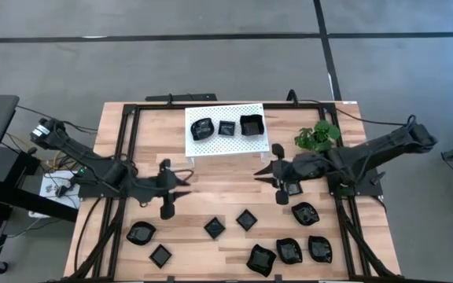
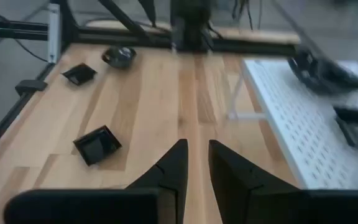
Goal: Pick & Place Mini shaped plates
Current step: Stack the leaf-shaped plate on top of the leaf-shaped plate on the shelf
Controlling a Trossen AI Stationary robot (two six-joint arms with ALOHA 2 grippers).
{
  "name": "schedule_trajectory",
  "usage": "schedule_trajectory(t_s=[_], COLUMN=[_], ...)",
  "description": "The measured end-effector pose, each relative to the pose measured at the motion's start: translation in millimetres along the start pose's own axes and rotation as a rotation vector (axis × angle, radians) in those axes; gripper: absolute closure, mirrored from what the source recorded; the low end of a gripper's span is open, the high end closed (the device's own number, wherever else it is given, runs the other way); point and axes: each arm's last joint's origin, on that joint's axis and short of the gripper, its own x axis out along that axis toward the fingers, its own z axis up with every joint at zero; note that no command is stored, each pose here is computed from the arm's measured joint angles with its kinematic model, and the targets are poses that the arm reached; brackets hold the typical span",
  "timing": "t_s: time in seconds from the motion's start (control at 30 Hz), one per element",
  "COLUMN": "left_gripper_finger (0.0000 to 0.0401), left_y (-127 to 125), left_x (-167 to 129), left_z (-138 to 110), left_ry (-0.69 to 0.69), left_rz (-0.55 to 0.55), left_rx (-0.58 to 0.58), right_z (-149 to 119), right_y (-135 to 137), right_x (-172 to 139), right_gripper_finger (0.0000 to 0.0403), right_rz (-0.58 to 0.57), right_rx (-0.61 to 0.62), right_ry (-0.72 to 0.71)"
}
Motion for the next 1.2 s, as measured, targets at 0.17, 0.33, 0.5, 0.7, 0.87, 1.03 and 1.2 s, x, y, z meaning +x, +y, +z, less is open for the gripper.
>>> schedule_trajectory(t_s=[0.17,0.33,0.5,0.7,0.87,1.03,1.2], left_gripper_finger=[0.0288,0.0288,0.0288,0.0288,0.0288,0.0288,0.0288], left_y=[-14,-21,-36,-69,-88,-95,-95], left_x=[7,6,5,3,-4,-10,-13], left_z=[-11,-26,-47,-80,-100,-108,-115], left_ry=[0.120,0.273,0.500,0.712,0.857,0.919,0.941], left_rz=[-0.145,-0.161,-0.196,-0.187,-0.160,-0.131,-0.080], left_rx=[-0.001,-0.161,-0.326,-0.403,-0.485,-0.537,-0.523], right_z=[-11,-4,-11,-14,1,12,15], right_y=[1,-1,-2,0,-4,-3,-6], right_x=[13,34,55,74,77,75,75], right_gripper_finger=[0.0344,0.0344,0.0337,0.0292,0.0239,0.0201,0.0185], right_rz=[-0.017,-0.051,-0.038,0.011,-0.007,-0.010,-0.023], right_rx=[-0.140,-0.131,-0.143,-0.156,-0.161,-0.215,-0.291], right_ry=[-0.089,-0.177,-0.084,-0.012,-0.050,-0.081,-0.088])
